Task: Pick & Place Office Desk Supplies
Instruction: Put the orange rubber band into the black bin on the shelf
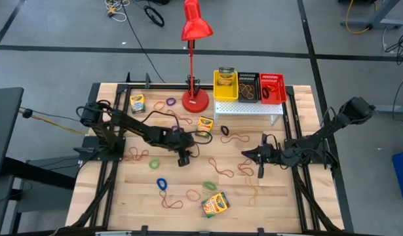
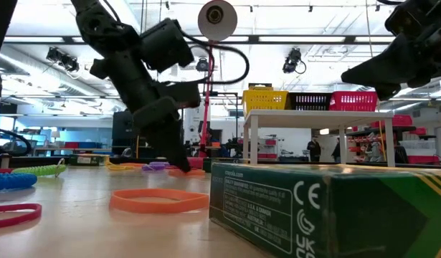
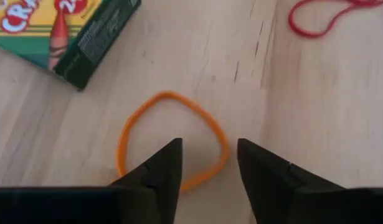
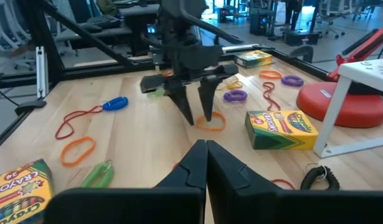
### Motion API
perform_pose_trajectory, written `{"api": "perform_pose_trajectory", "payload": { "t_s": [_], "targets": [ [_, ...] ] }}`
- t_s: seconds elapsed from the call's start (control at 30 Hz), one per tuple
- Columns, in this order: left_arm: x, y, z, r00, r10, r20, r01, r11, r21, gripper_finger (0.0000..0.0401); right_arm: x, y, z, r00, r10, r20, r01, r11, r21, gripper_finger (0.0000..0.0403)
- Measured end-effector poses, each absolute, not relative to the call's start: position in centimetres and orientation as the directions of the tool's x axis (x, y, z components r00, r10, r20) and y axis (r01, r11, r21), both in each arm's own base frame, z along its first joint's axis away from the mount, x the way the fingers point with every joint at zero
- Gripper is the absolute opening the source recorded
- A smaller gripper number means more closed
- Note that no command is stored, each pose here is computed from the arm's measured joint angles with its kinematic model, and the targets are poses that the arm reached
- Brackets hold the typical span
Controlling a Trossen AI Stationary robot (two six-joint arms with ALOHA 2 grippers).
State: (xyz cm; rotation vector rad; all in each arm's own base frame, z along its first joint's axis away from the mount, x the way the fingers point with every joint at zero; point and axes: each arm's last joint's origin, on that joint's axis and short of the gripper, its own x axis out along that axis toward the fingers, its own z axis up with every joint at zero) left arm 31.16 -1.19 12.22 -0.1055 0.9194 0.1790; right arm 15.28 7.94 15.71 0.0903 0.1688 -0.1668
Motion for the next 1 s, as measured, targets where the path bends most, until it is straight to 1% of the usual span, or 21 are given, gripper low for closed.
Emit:
{"api": "perform_pose_trajectory", "payload": {
  "t_s": [0.17,0.33,0.37,0.47,0.53,0.67,0.77,0.87,1.0],
  "targets": [
    [30.9,-0.9,12.0,0.557,0.128,-0.820,-0.179,0.983,0.032,0.0102,15.3,7.9,15.7,0.972,-0.159,-0.174,0.172,0.983,0.067,0.0007],
    [30.8,-1.6,12.0,0.559,0.079,-0.825,-0.100,0.995,0.028,0.0019,15.3,7.9,15.7,0.972,-0.159,-0.175,0.173,0.983,0.067,0.0007],
    [30.8,-1.8,12.0,0.559,0.080,-0.825,-0.090,0.995,0.036,0.0011,15.3,7.9,15.7,0.972,-0.159,-0.175,0.173,0.983,0.067,0.0007],
    [30.6,-2.7,12.3,0.565,0.069,-0.822,-0.034,0.998,0.060,0.0006,15.3,8.0,15.7,0.973,-0.151,-0.176,0.166,0.984,0.069,0.0007],
    [30.7,-3.8,12.8,0.605,0.033,-0.795,0.040,0.997,0.072,0.0005,15.3,7.9,15.7,0.973,-0.151,-0.176,0.169,0.982,0.087,0.0007],
    [31.4,-5.7,14.0,0.756,-0.130,-0.641,0.183,0.983,0.016,0.0005,15.4,7.8,15.7,0.972,-0.158,-0.176,0.182,0.975,0.127,0.0024],
    [31.1,-6.2,13.9,0.831,-0.225,-0.508,0.236,0.971,-0.046,0.0004,15.4,7.7,15.7,0.971,-0.164,-0.176,0.189,0.973,0.135,0.0046],
    [30.1,-5.9,13.6,0.900,-0.236,-0.368,0.221,0.972,-0.085,0.0004,15.5,7.6,15.7,0.969,-0.173,-0.177,0.198,0.971,0.134,0.0066],
    [28.6,-5.2,13.7,0.955,-0.224,-0.194,0.202,0.971,-0.125,0.0004,16.0,7.4,15.5,0.966,-0.196,-0.169,0.221,0.965,0.142,0.0087]
  ]
}}
